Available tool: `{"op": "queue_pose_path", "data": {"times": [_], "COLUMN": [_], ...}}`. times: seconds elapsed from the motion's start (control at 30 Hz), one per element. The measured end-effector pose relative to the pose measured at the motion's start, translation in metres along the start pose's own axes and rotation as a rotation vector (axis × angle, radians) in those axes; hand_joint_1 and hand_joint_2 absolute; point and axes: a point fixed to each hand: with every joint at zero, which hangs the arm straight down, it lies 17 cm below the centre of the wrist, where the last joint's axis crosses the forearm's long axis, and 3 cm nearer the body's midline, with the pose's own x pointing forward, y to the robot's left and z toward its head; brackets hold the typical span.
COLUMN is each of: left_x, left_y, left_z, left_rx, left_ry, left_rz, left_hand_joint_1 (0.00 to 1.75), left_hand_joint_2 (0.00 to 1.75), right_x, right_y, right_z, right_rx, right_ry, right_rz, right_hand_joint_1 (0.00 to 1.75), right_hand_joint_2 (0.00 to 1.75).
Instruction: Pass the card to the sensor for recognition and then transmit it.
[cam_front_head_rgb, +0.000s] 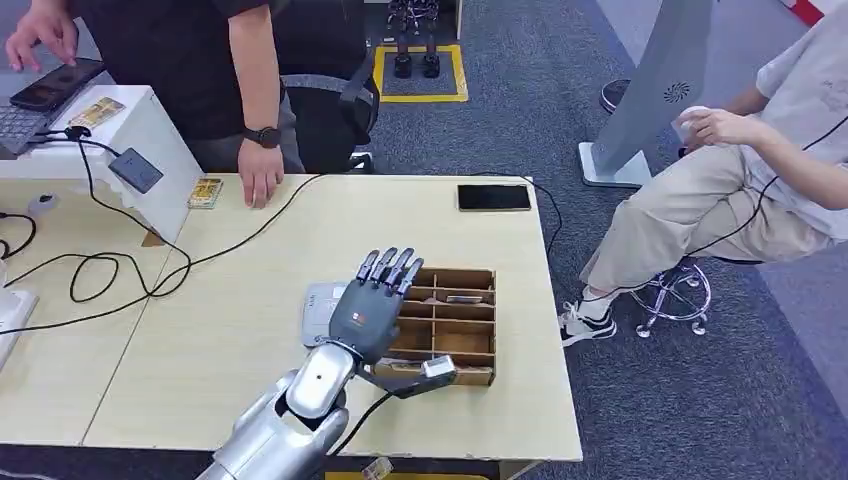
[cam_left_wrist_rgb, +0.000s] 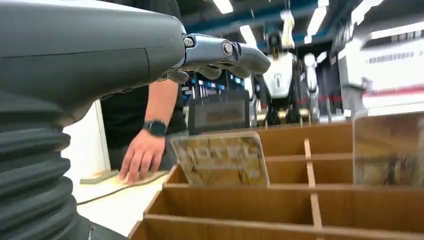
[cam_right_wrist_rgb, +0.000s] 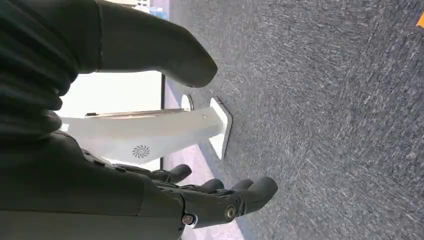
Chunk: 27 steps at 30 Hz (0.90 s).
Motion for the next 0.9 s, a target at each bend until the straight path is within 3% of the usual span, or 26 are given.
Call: {"op": "queue_pose_path", "data": {"times": [0.47,0.5,0.53,0.9], "left_x": [-0.007,-0.008,-0.008,-0.004], "left_y": [-0.006,-0.006,-0.005,0.008], "left_z": [-0.007,-0.007,-0.007,-0.010], "left_rx": [-0.078,-0.077,-0.072,-0.017], "left_ry": [0.014,0.018,0.020,0.008], "left_rz": [0.005,0.010,0.013,0.048], "left_hand_joint_1": [0.00,1.59,1.75,1.75], "left_hand_joint_2": [1.75,1.75,1.75,1.75], "right_x": [-0.003,-0.003,-0.003,-0.003], "right_y": [0.001,0.001,0.001,0.001], "right_z": [0.000,0.000,0.000,0.000], "right_rx": [0.003,0.003,0.003,0.004], "right_ry": [0.007,0.007,0.007,0.009], "right_rz": [-0.013,-0.013,-0.013,-0.018], "right_hand_joint_1": [0.00,0.00,0.00,0.00], "right_hand_joint_2": [1.75,1.75,1.75,1.75]}}
